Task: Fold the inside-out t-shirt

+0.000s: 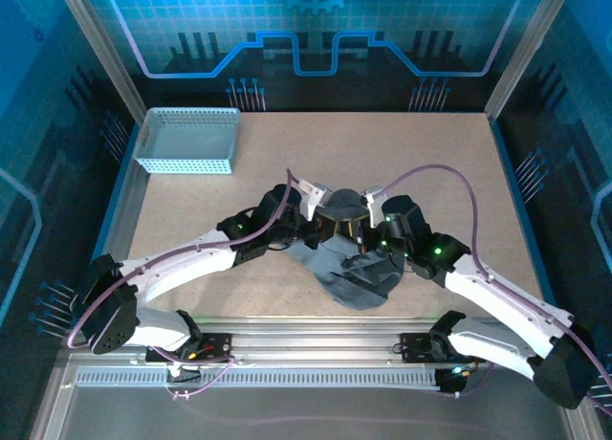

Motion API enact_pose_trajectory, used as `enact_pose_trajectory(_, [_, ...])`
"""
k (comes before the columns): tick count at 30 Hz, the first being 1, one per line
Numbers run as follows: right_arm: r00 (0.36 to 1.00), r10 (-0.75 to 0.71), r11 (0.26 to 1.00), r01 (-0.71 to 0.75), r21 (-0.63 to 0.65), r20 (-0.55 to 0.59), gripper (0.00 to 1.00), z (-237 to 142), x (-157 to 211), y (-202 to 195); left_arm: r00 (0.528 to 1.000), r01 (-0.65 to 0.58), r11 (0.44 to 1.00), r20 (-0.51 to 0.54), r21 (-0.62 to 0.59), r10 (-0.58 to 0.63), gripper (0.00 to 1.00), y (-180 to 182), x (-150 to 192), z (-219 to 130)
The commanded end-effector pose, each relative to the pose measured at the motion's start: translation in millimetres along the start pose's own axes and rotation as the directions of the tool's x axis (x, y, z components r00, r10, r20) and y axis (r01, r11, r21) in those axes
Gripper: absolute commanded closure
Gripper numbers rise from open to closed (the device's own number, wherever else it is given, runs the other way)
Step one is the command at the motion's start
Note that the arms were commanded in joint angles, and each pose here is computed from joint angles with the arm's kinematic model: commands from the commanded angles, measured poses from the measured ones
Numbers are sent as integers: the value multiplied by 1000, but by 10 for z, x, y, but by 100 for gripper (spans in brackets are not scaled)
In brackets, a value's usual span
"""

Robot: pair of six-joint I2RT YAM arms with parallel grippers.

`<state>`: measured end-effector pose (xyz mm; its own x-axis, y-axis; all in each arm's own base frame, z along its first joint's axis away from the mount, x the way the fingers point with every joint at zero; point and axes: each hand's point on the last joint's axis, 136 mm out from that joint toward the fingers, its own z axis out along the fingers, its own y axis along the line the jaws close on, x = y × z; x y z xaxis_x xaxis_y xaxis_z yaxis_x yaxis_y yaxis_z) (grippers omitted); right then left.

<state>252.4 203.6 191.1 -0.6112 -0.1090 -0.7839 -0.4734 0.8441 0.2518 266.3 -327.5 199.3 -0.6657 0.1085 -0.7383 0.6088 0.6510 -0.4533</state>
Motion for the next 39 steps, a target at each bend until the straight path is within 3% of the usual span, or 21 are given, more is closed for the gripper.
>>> enact_pose_trajectory(1, [1000,-13,993,12,119,3,100,-262,-27,-186,1000,12,997,8,-79,-12,72,194,-14,-51])
enact_pose_trajectory(4, [1000,9,982,-10,189,7,100,-456,18,-349,999,35,991,28,-126,-32,59,333,-27,-114])
enact_pose_trajectory(8, [999,43,989,-46,144,23,100,-644,53,-324,996,90,978,27,-186,-86,50,561,-12,-138])
enact_pose_trajectory(13, [997,77,988,-76,133,-3,100,-773,151,-315,985,139,918,-47,-372,-169,35,1041,130,-49])
enact_pose_trajectory(18, [989,146,939,-130,318,-26,100,-930,314,-638,944,246,861,-90,-444,-316,22,1462,327,135])
enact_pose_trajectory(21, [964,264,852,-214,477,-39,100,-1017,555,-914,923,281,852,-117,-442,-366,15,1560,411,290])
enact_pose_trajectory(25, [910,393,812,-277,513,-131,100,-785,1014,-963,901,315,863,-161,-394,-402,12,1532,474,525])
enact_pose_trajectory(27, [890,428,797,-290,530,-158,100,-701,1145,-980,892,331,874,-185,-357,-413,17,1483,512,623])
enact_pose_trajectory(29, [885,439,794,-301,529,-156,100,-655,1146,-987,885,349,881,-198,-319,-422,29,1438,528,687])
enact_pose_trajectory(34, [914,388,842,-297,450,-122,100,-631,770,-929,896,344,899,-191,-272,-401,89,1340,355,699])
enact_pose_trajectory(35, [922,369,864,-293,409,-119,100,-632,639,-882,905,332,900,-176,-282,-388,98,1347,276,663])
enact_pose_trajectory(39, [986,163,986,-162,49,-28,100,-934,-399,-258,952,279,887,-11,-368,-304,100,1531,-455,231])
